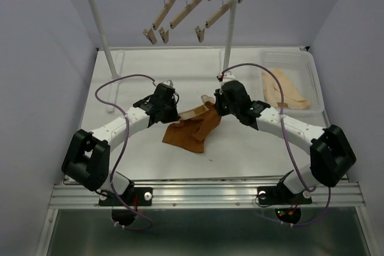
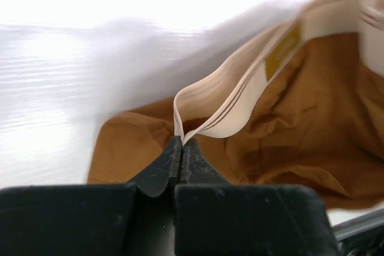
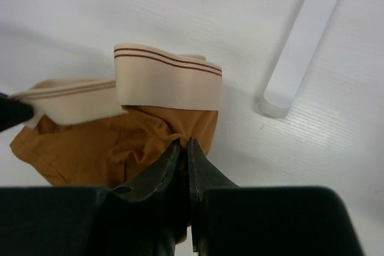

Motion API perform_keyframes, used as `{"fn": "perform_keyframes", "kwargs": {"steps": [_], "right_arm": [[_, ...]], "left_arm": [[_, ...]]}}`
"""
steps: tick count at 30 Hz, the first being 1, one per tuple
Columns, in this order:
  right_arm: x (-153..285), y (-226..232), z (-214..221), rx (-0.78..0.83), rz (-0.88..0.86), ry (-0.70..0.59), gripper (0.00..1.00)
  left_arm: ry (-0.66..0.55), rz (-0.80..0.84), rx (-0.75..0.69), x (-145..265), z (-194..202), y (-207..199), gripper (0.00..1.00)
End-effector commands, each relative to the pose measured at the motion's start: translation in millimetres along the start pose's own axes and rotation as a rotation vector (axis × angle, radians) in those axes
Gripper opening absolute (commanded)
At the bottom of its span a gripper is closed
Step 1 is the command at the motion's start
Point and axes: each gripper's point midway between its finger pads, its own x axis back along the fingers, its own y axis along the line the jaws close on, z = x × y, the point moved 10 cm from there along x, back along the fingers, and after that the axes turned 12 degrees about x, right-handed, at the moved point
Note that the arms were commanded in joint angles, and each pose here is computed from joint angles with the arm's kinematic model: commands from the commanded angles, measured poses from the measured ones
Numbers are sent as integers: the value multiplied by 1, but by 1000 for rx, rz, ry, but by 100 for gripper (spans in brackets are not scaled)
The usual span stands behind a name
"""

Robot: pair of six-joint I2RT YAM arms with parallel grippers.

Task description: Clip the underwear to the hanger

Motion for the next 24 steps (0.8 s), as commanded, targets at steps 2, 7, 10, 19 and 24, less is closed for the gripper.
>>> {"fn": "perform_keyframes", "kwargs": {"steps": [2, 7, 10, 19, 24], "right_arm": [[37, 1, 2, -3, -125, -145, 16], [65, -5, 17, -28, -166, -220, 17], [74, -9, 20, -74, -183, -260, 18], [72, -26, 1, -223, -217, -261, 16], [39, -28, -14, -167, -226, -219, 11]], "left_arm": [[-82, -108, 84, 29, -21, 8, 0], [-168, -53, 106, 65, -29, 4, 0], [-143, -85, 136, 77, -26, 12, 0], [-14, -189, 223, 99, -2, 34, 0], [-13, -259, 316, 71, 4, 52, 0]]}}
